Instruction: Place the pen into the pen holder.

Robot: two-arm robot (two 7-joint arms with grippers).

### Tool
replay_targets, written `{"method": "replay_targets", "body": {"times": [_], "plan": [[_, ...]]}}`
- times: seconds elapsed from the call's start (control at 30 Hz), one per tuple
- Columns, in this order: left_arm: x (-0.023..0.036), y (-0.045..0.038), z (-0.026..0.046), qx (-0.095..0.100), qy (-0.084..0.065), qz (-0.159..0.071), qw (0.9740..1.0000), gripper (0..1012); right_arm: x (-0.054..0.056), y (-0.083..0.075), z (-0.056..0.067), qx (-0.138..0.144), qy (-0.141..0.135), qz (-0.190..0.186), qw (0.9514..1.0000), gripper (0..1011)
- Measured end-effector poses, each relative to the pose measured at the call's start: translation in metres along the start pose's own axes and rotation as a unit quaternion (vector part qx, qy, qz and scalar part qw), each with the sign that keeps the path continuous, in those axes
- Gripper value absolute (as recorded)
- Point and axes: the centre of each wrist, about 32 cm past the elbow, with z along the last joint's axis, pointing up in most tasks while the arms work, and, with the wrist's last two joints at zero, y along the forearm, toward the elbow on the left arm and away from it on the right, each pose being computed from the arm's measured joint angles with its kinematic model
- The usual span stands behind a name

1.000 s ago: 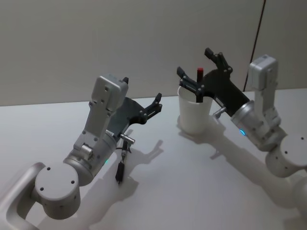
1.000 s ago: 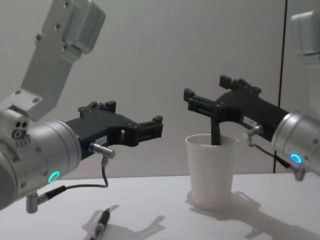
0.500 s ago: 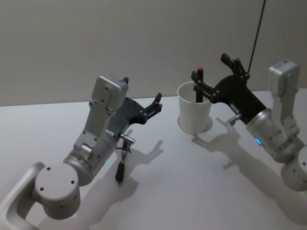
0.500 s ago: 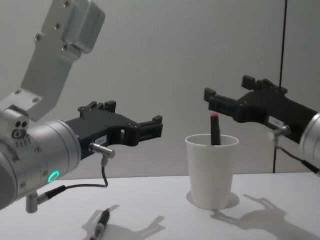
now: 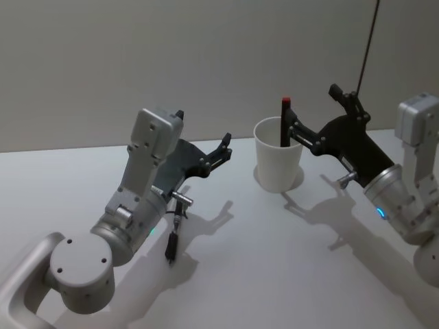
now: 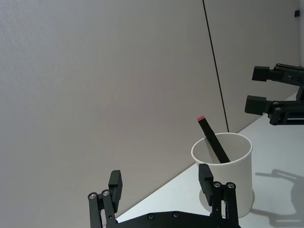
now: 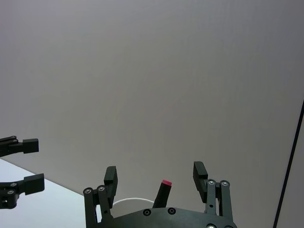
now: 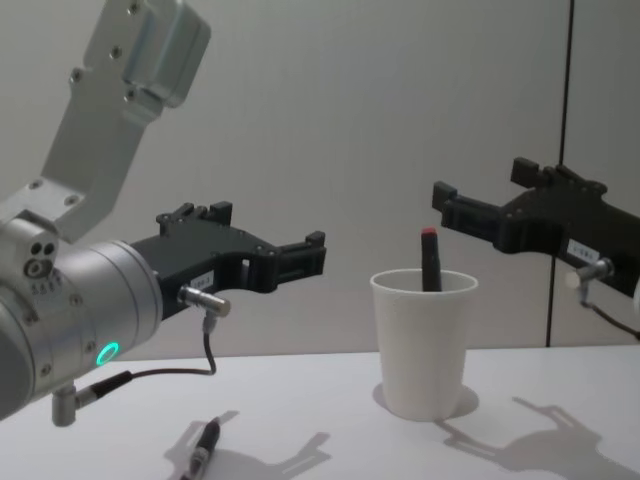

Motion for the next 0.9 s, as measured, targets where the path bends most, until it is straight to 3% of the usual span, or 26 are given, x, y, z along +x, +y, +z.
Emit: {"method": "replay_targets", "body": {"times": [0.3,0.9], "plan": [[0.0000,0.0000,0.0000,0.000,0.000,0.000,1.0000,1001,-0.001,-0.010,0.003,-0.015,0.008,-0.015,0.9997,1001],[0.0000,0.0000,0.0000,0.000,0.000,0.000,1.0000,1001,-0.010,-0.057,0.024,-0.087,0.039,-0.074,0.9927,1001]]}}
